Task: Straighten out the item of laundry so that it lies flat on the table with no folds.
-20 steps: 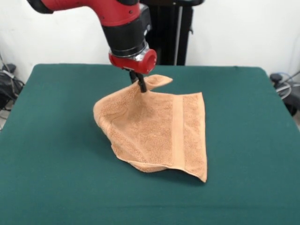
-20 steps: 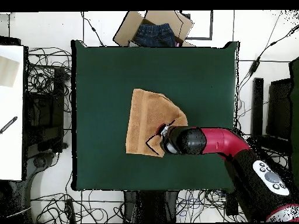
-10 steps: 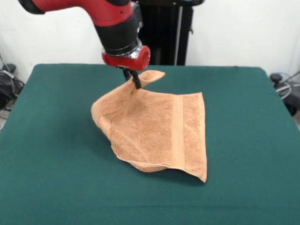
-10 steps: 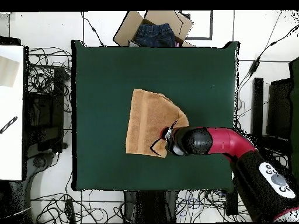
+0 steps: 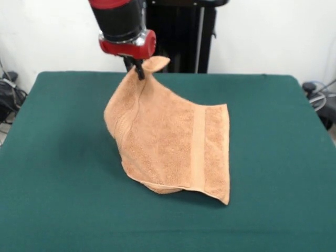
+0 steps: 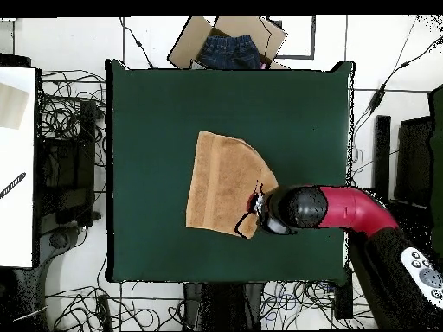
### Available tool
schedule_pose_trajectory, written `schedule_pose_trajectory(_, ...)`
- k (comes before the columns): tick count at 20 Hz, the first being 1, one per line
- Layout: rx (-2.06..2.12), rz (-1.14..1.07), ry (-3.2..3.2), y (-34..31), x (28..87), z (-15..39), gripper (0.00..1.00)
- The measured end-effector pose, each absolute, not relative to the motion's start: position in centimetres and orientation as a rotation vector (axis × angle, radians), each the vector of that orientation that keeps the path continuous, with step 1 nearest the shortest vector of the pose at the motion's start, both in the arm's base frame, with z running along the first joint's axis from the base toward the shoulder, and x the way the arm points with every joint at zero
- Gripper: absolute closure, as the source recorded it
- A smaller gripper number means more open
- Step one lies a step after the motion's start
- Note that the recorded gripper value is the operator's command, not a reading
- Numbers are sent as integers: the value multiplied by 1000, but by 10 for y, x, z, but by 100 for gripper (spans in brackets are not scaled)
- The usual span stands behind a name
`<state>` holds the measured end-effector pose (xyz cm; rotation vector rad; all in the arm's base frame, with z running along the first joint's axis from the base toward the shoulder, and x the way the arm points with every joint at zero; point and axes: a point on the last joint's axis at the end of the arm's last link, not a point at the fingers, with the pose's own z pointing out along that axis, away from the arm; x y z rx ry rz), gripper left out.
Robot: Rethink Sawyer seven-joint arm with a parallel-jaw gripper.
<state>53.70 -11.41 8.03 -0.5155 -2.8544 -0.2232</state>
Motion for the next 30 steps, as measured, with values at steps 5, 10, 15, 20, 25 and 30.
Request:
schedule_pose_trajectory(5,-532,-181,-2858,-121,545,106,100)
schedule_pose_trajectory(10,-534,-142,-2887,-125,554,125,100)
schedule_pose_trajectory(15,-533,-116,-2913,-126,560,136,100)
schedule_pose_trajectory(20,-529,-104,-2928,-125,565,140,100)
schedule_pose_trajectory(25,-523,-104,-2929,-123,566,140,100)
schedule_pose_trajectory(30,-517,-120,-2917,-119,565,134,100)
